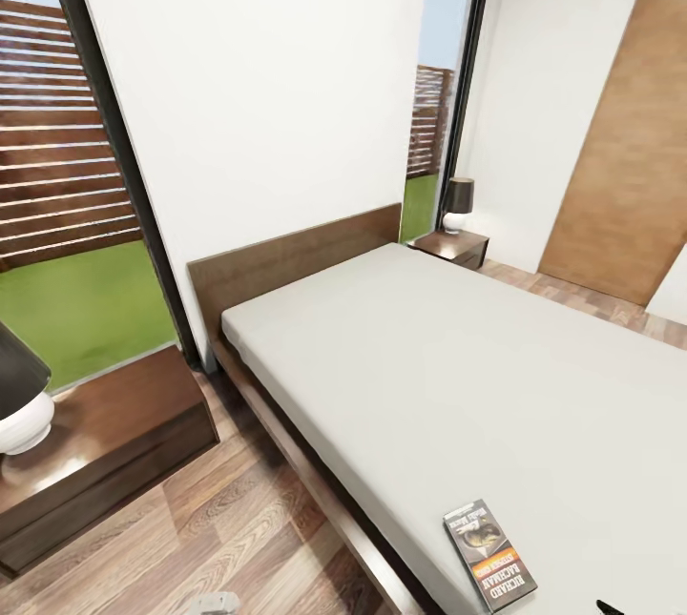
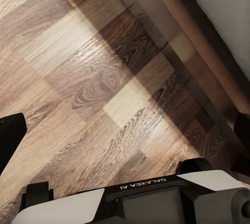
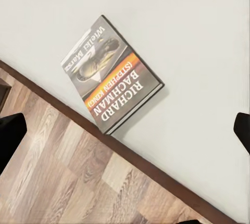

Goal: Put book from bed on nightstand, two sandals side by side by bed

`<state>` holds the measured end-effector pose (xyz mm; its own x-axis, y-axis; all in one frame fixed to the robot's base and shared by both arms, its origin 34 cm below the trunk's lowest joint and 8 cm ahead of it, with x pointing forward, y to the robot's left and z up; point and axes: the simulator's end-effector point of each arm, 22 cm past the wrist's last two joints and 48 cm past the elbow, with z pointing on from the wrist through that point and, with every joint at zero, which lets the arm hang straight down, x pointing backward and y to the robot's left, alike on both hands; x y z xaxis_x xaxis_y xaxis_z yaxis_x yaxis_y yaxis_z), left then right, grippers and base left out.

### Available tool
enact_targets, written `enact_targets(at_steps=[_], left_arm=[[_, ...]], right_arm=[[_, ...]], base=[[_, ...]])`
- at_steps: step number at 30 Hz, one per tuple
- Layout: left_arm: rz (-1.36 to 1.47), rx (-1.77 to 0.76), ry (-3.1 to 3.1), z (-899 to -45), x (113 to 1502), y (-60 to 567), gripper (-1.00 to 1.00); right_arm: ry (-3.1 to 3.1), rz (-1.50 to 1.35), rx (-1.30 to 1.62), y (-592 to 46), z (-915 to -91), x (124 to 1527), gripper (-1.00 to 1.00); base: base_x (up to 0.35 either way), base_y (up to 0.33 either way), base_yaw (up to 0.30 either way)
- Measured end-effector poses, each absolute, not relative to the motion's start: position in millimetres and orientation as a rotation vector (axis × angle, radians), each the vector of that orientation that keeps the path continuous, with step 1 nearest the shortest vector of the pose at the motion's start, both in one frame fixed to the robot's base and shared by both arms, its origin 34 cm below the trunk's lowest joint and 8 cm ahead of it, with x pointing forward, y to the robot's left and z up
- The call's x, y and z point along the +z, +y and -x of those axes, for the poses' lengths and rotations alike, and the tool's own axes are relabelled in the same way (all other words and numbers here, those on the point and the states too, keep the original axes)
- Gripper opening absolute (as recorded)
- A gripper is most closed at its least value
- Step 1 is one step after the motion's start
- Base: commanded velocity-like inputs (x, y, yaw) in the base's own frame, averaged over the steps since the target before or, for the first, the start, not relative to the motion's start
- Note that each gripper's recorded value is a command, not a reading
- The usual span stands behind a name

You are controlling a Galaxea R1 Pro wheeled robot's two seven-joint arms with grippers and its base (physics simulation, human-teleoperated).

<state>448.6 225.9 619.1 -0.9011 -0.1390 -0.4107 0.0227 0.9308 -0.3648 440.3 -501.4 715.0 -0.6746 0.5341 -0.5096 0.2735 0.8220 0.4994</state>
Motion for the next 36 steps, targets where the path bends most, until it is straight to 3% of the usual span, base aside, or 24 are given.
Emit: enact_targets(at_steps=[9,36], left_arm=[[0.084,-0.508,2.648,-448.7,619.2,225.7,1.0],[0.084,-0.508,2.648,-448.7,619.1,225.7,1.0]], right_arm=[[2.321,-0.603,0.499,-506.4,-440.8,716.9,1.0],[2.317,-0.59,0.489,-506.7,-442.3,717.3,1.0]], base=[[0.0,0.0,-0.086],[0.0,0.0,-0.279]])
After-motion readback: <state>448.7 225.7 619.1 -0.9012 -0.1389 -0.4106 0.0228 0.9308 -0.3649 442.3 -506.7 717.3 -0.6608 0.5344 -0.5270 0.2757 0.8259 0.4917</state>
